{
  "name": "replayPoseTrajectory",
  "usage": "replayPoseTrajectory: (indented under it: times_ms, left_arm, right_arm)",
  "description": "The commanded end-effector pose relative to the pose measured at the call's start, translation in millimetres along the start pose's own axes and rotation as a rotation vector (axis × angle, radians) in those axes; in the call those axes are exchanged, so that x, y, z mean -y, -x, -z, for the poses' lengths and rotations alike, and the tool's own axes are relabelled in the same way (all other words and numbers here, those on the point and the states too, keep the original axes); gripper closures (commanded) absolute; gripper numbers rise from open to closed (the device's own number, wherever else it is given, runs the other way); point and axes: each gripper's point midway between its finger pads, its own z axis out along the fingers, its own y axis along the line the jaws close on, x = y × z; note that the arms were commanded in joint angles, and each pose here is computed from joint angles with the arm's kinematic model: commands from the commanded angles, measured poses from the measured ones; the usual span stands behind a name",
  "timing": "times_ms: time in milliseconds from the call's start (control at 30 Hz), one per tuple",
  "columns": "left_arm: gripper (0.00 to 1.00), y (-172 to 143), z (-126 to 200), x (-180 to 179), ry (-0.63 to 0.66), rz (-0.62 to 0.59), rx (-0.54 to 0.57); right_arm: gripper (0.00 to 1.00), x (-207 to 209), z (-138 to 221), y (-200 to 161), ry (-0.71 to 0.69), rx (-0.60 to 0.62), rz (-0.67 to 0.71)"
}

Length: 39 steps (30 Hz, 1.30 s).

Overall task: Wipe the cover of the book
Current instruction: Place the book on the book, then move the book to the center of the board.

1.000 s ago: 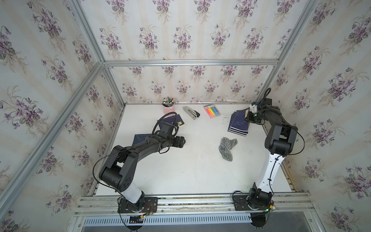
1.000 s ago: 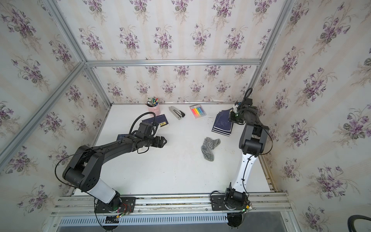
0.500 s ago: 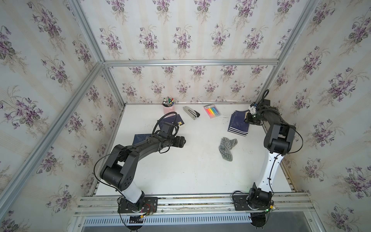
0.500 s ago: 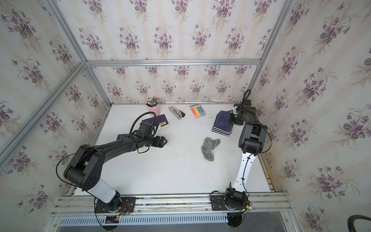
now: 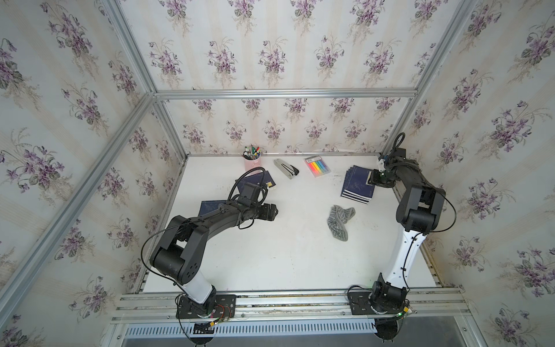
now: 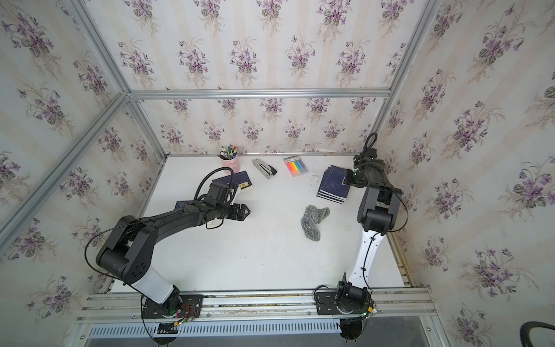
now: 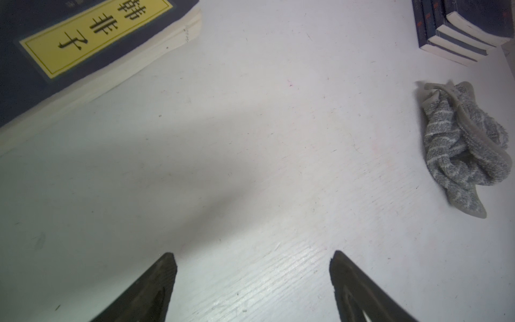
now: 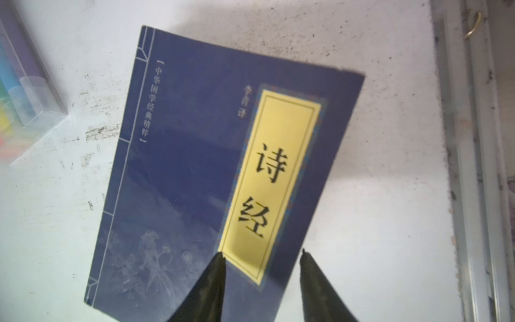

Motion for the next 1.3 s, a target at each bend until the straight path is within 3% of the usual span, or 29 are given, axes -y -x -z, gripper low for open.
replayPoseTrajectory:
  times_ms: [0,233,500,633,733,833,967,1133,1267]
  left_arm:
    - [0.13,5,0,2,-0.008,-0.010,0.015]
    - [0.12,8,5,-1,0.015,-0.017,0.028]
    - [0.12,18,29,-19,0.147,-0.027,0.090]
    - [0.10,26,49,-53,0.296,0.022,0.075]
    - [0.10,36,70,-90,0.354,0.138,0.068]
    - [0.10,42,93,-134,0.432,0.232,0.061]
    - [0.10,35,114,-193,0.536,0.341,0.006]
    - [0.10,16,113,-250,0.520,0.511,-0.069]
    - [0.10,1,106,-275,0.539,0.570,-0.134]
  right_arm:
    - [0.49,2,13,12,-0.035,0.069,-0.012]
    - [0.47,-7,30,2,-0.081,0.147,-0.054]
    - [0.45,-58,59,-42,-0.136,0.241,-0.015]
    - [0.44,-95,72,-69,-0.144,0.265,0.038]
    - [0.45,-125,81,-84,-0.137,0.286,0.090]
    - [0.44,-158,94,-91,-0.084,0.316,0.134]
    - [0.44,-222,107,-103,0.089,0.335,0.224]
    - [0.44,-299,96,-138,0.325,0.287,0.315]
    - [0.45,-346,74,-179,0.417,0.206,0.396]
